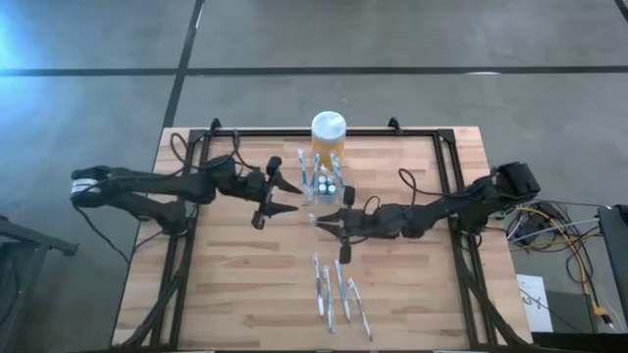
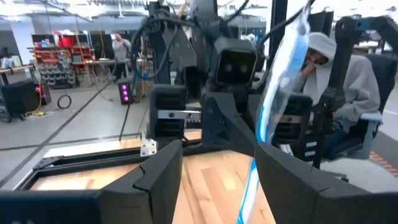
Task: Pick & Place toothbrushing station
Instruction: Put the blue toothbrush into the transparent organizer
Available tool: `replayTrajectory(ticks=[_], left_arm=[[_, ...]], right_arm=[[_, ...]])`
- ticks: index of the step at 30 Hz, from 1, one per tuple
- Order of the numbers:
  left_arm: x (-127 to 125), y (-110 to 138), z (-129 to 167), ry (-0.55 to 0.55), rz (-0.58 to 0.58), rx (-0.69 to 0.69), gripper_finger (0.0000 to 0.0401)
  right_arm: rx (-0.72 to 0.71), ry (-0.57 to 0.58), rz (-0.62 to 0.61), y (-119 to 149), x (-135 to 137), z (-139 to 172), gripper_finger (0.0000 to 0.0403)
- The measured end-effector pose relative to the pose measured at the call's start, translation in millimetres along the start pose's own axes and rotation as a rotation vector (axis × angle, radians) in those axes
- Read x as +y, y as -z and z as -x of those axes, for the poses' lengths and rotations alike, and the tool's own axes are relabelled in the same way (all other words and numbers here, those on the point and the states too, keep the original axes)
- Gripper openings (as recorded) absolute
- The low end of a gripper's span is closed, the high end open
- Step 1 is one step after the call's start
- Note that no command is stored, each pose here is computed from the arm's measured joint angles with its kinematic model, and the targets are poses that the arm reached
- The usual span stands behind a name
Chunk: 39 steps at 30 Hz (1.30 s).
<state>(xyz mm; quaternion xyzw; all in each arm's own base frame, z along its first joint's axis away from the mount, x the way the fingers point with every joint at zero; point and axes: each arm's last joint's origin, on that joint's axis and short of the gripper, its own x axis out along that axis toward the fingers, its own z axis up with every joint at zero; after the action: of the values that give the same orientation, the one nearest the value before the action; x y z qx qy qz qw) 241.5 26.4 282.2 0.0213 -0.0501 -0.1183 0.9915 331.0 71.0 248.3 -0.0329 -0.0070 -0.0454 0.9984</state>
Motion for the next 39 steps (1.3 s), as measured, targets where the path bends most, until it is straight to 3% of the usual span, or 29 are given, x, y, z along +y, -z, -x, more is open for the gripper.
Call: replayTrajectory(ticks=[17,39], left_arm=[[-10,-3,-31,0.112,-0.006,0.009,0.0207],[-15,-4,-32,0.129,-0.020,0.006,0.0207]], right_arm=[[0.027,0.029,-0.010,-2,-6,-15,0.0015],[0.011,0.040,-0.016,-6,-8,-17,0.0015]])
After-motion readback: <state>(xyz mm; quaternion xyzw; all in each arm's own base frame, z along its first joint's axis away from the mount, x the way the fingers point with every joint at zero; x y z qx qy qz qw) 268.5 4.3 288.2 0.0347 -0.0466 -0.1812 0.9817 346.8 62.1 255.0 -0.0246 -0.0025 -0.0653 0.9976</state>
